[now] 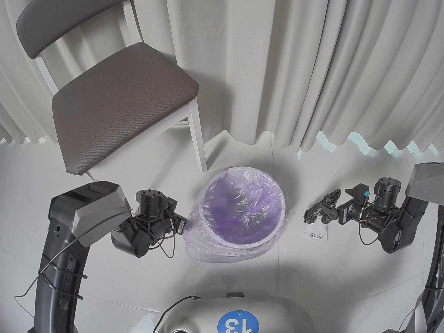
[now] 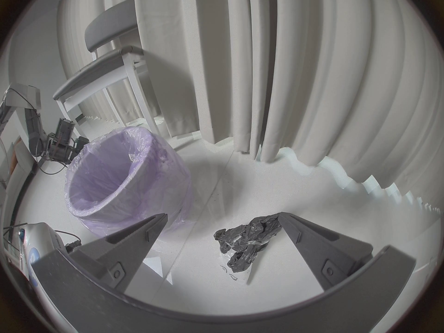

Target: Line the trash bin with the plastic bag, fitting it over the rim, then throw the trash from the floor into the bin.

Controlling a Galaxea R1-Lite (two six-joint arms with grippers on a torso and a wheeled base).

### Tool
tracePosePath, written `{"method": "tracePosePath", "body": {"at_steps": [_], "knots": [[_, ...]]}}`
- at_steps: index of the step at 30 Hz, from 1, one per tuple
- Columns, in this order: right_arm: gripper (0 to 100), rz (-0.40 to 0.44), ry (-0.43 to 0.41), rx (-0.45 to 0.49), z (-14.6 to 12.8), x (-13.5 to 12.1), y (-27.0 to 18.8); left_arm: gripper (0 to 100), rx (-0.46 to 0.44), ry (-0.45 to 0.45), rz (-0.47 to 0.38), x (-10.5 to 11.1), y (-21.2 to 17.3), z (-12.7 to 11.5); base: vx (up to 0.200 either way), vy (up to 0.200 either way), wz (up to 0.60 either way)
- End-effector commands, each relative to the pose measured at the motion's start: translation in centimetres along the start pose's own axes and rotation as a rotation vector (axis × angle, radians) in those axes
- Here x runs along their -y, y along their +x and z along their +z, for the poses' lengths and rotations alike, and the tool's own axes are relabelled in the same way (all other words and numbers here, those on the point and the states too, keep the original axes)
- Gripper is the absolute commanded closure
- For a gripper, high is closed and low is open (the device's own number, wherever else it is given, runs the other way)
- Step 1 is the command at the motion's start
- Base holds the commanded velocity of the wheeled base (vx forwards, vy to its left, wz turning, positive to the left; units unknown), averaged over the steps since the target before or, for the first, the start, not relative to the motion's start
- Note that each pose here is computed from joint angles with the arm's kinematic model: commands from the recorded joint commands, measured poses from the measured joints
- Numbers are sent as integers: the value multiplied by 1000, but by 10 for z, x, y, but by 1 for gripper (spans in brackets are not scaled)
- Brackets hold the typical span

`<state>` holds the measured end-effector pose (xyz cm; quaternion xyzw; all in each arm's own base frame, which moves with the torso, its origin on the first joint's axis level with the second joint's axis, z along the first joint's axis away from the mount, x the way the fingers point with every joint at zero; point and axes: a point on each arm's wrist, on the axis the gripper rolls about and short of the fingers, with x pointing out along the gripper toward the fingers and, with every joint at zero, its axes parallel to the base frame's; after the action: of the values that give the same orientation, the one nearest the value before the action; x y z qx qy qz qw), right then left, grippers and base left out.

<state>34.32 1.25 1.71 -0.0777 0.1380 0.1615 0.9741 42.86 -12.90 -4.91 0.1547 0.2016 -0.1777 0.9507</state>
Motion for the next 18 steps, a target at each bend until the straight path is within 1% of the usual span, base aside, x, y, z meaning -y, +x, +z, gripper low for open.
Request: {"method": "tracePosePath", "body": {"at_steps": [1, 6, 7, 8, 11, 13, 17, 18], "knots": [[0, -5, 20, -26, -14, -3, -14, 0, 54, -10, 72, -7, -13, 14, 0, 0, 0], [0, -5, 19, -25, -17, -6, -20, 0, 45, -18, 212, -12, -6, 9, 0, 0, 0], [0, -5, 19, -25, -17, -6, -20, 0, 45, -18, 212, -12, -6, 9, 0, 0, 0], [0, 0, 17, -20, -17, -9, -22, 0, 41, -20, 244, -13, -7, 9, 0, 0, 0], [0, 2, 13, -9, -16, -12, -27, 0, 30, -23, 234, -14, -23, 12, 0, 0, 0], [0, 2, 10, -6, -16, -13, -31, 0, 37, -31, 188, -12, -40, 18, 0, 0, 0], [0, 8, 19, -35, -21, -16, -38, 0, 25, -24, -48, -2, -78, 10, 0, 0, 0], [0, 9, 20, -41, -22, -17, -39, 0, 22, -20, -87, 1, -81, 7, 0, 0, 0]]}}
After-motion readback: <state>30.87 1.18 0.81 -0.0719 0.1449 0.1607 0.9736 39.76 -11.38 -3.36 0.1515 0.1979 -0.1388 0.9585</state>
